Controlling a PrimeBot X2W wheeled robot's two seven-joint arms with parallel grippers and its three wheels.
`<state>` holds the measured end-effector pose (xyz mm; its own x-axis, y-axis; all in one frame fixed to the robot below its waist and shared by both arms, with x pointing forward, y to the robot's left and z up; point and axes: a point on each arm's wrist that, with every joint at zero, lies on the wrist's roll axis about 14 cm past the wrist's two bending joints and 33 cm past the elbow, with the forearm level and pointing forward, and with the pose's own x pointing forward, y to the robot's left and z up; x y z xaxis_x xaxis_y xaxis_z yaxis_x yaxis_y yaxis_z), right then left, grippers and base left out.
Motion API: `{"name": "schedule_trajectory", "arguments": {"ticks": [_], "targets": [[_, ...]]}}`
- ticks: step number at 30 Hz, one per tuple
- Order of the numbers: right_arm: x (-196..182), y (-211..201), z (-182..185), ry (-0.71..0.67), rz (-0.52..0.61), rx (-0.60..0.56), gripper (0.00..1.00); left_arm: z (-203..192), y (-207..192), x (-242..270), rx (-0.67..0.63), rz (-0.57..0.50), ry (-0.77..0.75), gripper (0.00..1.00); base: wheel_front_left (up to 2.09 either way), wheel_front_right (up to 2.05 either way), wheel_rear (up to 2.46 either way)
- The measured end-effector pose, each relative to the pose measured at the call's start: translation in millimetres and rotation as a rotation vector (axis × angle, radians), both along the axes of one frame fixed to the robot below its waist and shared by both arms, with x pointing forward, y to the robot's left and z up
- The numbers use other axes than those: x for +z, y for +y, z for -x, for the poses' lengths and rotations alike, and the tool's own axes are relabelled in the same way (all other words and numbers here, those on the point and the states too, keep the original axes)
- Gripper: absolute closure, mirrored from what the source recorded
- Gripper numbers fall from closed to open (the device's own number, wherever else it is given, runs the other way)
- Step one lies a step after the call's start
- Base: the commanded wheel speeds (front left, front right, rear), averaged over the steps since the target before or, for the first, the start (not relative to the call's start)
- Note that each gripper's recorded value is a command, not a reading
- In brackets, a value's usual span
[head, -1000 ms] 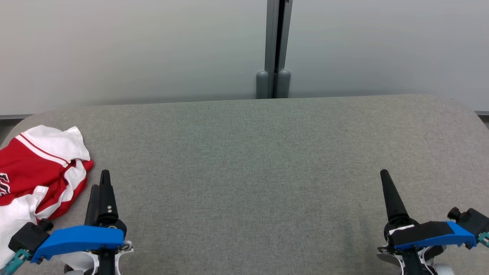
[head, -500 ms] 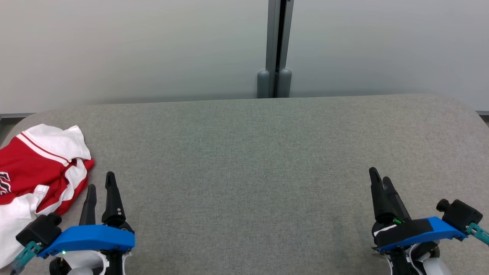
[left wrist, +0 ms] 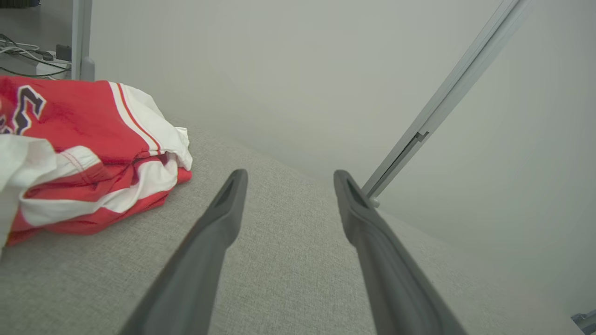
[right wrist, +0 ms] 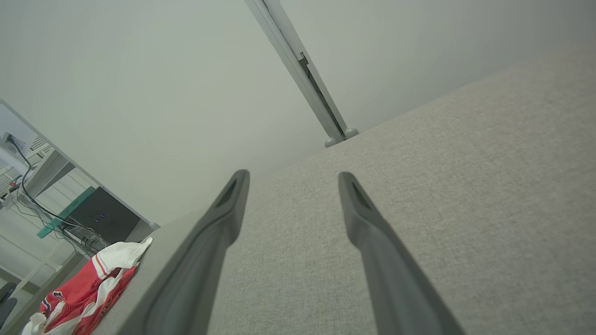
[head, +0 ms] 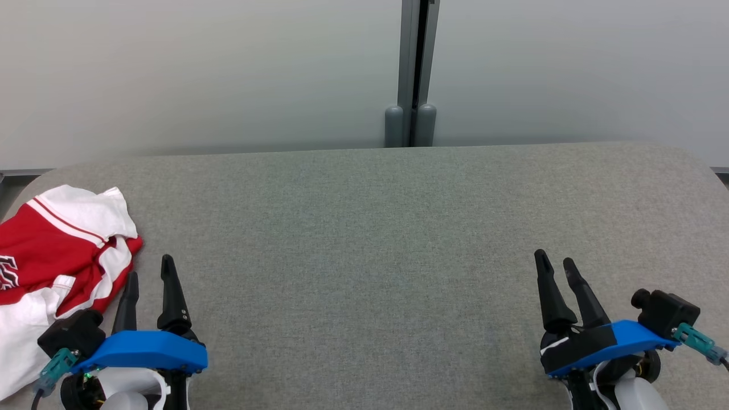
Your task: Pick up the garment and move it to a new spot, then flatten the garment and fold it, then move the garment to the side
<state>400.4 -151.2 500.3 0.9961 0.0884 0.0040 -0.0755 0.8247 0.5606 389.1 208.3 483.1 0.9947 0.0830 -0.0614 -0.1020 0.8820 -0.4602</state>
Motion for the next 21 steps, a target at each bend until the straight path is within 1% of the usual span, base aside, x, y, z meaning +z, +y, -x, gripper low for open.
{"name": "schedule_trajectory", "arguments": {"ticks": [21], "targets": [[-5.0,9.6,0.1,-0.028,0.258,0.047,0.0,3.4,2.4,-8.0,-0.029,-0.232,0.025,0.0,0.0,0.0,0.0]]}}
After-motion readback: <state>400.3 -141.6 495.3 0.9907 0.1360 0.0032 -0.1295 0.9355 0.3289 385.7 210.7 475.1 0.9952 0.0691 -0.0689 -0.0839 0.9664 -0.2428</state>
